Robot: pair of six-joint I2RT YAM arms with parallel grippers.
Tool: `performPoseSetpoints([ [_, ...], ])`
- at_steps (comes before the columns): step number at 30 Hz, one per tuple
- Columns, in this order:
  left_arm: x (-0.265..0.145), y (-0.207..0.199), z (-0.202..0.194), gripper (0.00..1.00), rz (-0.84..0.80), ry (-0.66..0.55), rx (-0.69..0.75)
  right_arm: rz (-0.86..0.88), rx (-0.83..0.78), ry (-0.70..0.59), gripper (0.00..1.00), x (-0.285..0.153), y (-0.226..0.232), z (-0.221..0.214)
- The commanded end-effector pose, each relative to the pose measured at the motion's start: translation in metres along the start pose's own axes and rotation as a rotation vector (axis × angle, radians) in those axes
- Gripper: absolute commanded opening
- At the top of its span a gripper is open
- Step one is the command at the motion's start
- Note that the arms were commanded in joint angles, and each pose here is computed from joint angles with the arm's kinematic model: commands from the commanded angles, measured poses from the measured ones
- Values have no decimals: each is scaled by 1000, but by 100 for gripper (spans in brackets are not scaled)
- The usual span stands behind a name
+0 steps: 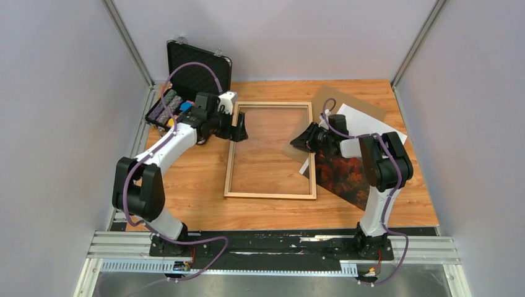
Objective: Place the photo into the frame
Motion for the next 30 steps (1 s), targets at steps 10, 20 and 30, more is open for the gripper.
performPoseSetpoints([
  [10, 31, -34, 32, 97, -7, -14, 150, 47, -75, -46, 27, -1, 16, 11],
  [20, 48, -43, 29, 97, -31, -26, 188, 45, -73, -46, 27, -1, 15, 9],
  [30, 80, -66, 26, 96, -31, -22, 294, 42, -58, -36, 27, 2, 11, 8],
])
Point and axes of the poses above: each gripper's point midway between its finger pads, its own x axis out along the fingers, its own y axis along the line the jaws close on, z = x × y, the point moved 10 cm from there along -x, back along the fingers, and after that the axes turned 6 degrees about -x, right-handed, at the moved point
